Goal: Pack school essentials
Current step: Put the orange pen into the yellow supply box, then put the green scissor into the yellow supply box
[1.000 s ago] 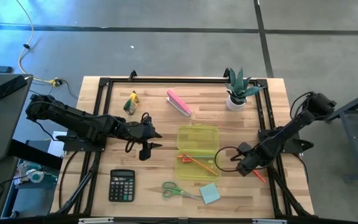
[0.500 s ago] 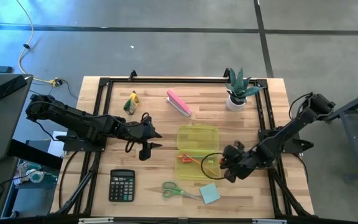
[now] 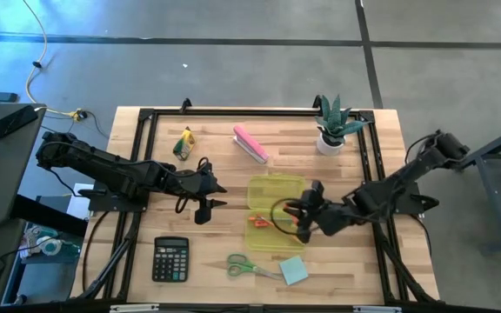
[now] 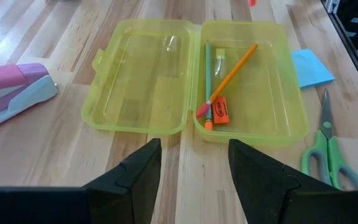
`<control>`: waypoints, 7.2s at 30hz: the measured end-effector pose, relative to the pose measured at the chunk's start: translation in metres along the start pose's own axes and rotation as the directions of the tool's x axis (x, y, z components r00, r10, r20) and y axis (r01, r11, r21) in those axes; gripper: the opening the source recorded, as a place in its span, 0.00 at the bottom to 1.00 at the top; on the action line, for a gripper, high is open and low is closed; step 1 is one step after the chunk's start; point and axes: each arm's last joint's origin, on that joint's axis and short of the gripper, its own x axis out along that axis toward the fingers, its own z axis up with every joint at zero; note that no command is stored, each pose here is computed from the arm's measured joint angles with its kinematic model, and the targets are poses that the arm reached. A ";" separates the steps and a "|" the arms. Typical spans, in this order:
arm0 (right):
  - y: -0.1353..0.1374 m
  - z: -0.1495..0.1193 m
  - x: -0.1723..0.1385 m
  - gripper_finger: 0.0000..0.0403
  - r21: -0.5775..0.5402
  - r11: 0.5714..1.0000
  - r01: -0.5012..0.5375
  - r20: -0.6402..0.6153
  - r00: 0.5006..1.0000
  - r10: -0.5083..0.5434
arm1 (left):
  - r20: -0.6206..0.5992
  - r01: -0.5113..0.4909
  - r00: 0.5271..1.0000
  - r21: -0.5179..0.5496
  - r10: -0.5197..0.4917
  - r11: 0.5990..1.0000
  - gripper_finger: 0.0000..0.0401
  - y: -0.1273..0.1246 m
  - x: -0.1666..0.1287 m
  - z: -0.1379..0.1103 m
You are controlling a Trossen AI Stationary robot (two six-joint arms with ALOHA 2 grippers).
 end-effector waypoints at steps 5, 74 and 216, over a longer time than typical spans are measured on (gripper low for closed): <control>-0.005 -0.008 0.030 0.10 0.011 1.000 0.007 -0.112 0.994 -0.006 | 0.000 0.000 1.000 0.000 0.000 1.000 0.43 0.000 0.000 0.000; -0.028 0.015 0.007 0.39 0.005 0.996 0.094 -0.022 0.995 -0.094 | 0.077 0.061 0.994 0.157 -0.073 0.986 0.50 -0.053 -0.031 0.048; -0.031 0.010 0.006 0.39 -0.004 0.993 0.117 -0.068 0.991 -0.117 | -0.141 -0.071 0.985 0.179 0.097 0.981 0.04 -0.096 0.075 0.029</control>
